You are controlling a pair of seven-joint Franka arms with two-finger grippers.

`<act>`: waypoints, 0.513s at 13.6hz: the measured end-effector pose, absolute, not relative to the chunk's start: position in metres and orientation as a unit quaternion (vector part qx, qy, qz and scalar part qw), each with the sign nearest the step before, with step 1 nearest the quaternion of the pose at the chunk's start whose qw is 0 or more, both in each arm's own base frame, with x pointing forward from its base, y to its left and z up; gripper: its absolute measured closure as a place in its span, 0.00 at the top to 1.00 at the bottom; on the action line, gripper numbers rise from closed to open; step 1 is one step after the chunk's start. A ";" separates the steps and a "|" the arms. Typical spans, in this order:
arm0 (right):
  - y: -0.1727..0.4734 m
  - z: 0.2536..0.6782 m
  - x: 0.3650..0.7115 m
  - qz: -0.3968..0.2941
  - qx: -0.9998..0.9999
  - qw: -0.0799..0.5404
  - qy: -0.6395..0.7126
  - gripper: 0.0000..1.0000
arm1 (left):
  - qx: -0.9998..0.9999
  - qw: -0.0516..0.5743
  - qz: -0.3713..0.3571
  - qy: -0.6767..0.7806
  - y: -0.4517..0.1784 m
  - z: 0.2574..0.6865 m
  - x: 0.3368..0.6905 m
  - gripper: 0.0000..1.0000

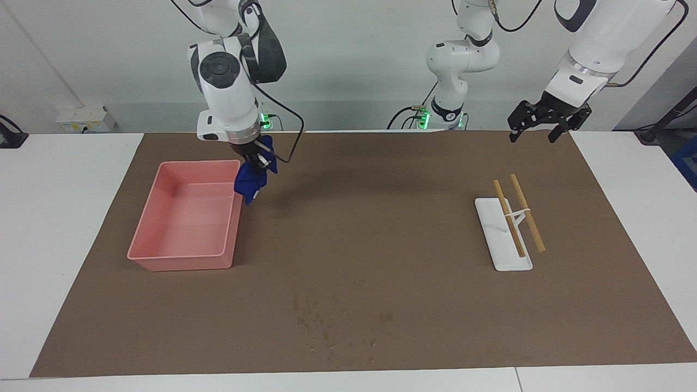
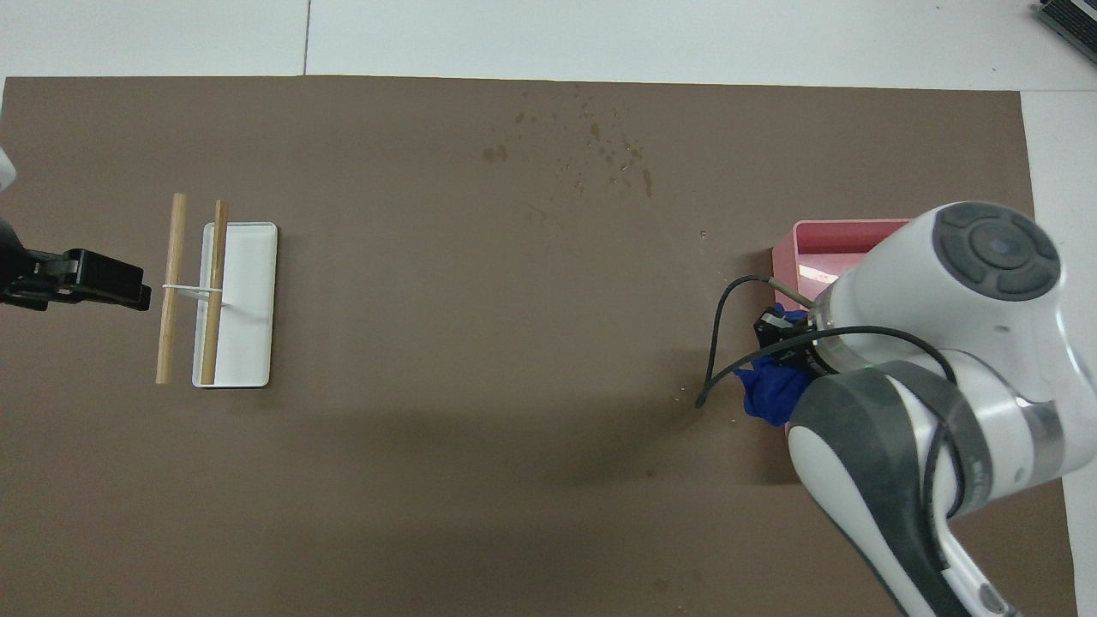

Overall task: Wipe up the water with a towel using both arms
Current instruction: 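Move the towel into the pink bin and open the right gripper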

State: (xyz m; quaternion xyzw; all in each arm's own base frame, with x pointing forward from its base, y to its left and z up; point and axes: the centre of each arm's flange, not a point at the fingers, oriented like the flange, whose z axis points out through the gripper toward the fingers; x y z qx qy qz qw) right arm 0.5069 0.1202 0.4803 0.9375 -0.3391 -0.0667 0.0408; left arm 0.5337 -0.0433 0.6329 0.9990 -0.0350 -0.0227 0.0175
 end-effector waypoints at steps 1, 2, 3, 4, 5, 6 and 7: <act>0.097 0.482 0.511 -0.067 0.943 0.036 -0.325 0.19 | 0.999 0.017 -0.023 -0.035 -0.043 0.633 0.534 1.00; 0.072 0.481 0.516 -0.069 0.947 0.031 -0.312 0.19 | 0.999 0.017 -0.023 -0.035 -0.043 0.633 0.534 1.00; 0.049 0.479 0.519 -0.071 0.951 0.027 -0.299 0.19 | 0.999 0.017 -0.023 -0.035 -0.043 0.633 0.534 1.00; 0.029 0.476 0.520 -0.071 0.956 0.022 -0.285 0.19 | 0.999 0.017 -0.023 -0.035 -0.043 0.633 0.534 1.00; 0.013 0.471 0.521 -0.068 0.960 0.018 -0.271 0.19 | 0.999 0.017 -0.023 -0.035 -0.043 0.633 0.534 1.00; 0.001 0.464 0.522 -0.063 0.965 0.014 -0.255 0.19 | 0.999 0.017 -0.023 -0.035 -0.043 0.633 0.534 1.00; -0.008 0.455 0.522 -0.054 0.970 0.010 -0.238 0.19 | 0.999 0.017 -0.023 -0.035 -0.043 0.633 0.534 1.00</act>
